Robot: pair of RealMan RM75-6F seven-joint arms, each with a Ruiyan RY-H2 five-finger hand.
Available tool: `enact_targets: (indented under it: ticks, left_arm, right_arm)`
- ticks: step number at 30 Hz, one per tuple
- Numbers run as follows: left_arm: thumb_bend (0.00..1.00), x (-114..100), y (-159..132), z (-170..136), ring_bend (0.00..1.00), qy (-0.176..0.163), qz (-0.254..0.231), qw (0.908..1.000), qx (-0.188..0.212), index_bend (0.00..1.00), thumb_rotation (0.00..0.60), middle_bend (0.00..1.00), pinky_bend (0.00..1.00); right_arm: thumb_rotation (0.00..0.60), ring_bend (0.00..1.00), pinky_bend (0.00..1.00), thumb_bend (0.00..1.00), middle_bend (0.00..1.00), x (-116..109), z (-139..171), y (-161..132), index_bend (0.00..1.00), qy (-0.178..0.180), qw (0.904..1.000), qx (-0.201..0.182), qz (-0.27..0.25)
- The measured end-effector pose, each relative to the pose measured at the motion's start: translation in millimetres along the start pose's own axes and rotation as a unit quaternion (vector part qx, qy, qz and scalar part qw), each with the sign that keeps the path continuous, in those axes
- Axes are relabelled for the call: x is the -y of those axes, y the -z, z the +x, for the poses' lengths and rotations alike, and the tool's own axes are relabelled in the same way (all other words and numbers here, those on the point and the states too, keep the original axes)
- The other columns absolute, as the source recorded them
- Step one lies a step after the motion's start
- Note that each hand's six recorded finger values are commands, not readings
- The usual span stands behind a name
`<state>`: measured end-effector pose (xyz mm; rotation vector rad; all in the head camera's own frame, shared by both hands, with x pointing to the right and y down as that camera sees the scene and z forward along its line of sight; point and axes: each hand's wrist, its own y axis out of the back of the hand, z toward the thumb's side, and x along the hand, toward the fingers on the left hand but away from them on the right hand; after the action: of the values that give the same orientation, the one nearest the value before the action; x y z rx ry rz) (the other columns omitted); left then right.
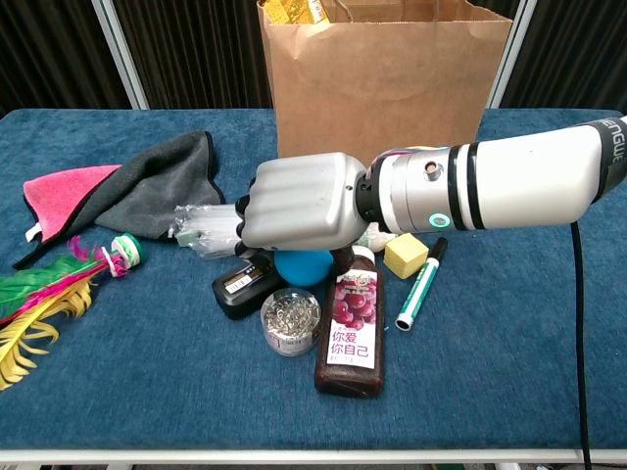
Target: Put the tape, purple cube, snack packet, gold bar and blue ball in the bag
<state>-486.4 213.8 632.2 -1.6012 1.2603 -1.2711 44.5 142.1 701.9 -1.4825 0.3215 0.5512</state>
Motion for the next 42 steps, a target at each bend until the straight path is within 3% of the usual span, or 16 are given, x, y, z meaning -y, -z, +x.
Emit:
enact_targets:
  ticks: [12,24,36,42]
  left_arm:
    - [0.22,1.2,-1.6,1.8,0.16,0.001,0.0,1.0,0.003,0.22,0.6,0.26,0.25]
    - [0.22,2.0,-4.8,1.3,0.16,0.003,-0.002,1.0,0.007,0.22,0.6,0.26,0.25]
    - [0.22,1.1,-12.7,3.1,0.16,0.001,-0.003,0.9998,0.017,0.22,0.6,0.26,0.25]
    - [0.22,0.7,-16.0,3.3,0.16,0.003,0.0,0.9998,0.021,0.22,0.6,0.26,0.25]
  right_arm:
    - [0.6,0.31,0.4,0.05,0.44,0.3,3.7,4.5,0.5,0.007,0.9999,0.009,0.001]
    - [0.6,0.35,0.42,0.07,0.49,-21.4,11.7,10.4,0.55,0.051,0.9985,0.021,-0.004]
    - [0.6,0.35,0.42,0.07,0.49,-82.8,35.3,14.4,0.56,0.139,0.9897,0.035,-0.005]
    - [0.6,0.35,0.42,0.07,0.49,-142.7,58.4,34.1,0.56,0.232,0.9701,0.071,0.012]
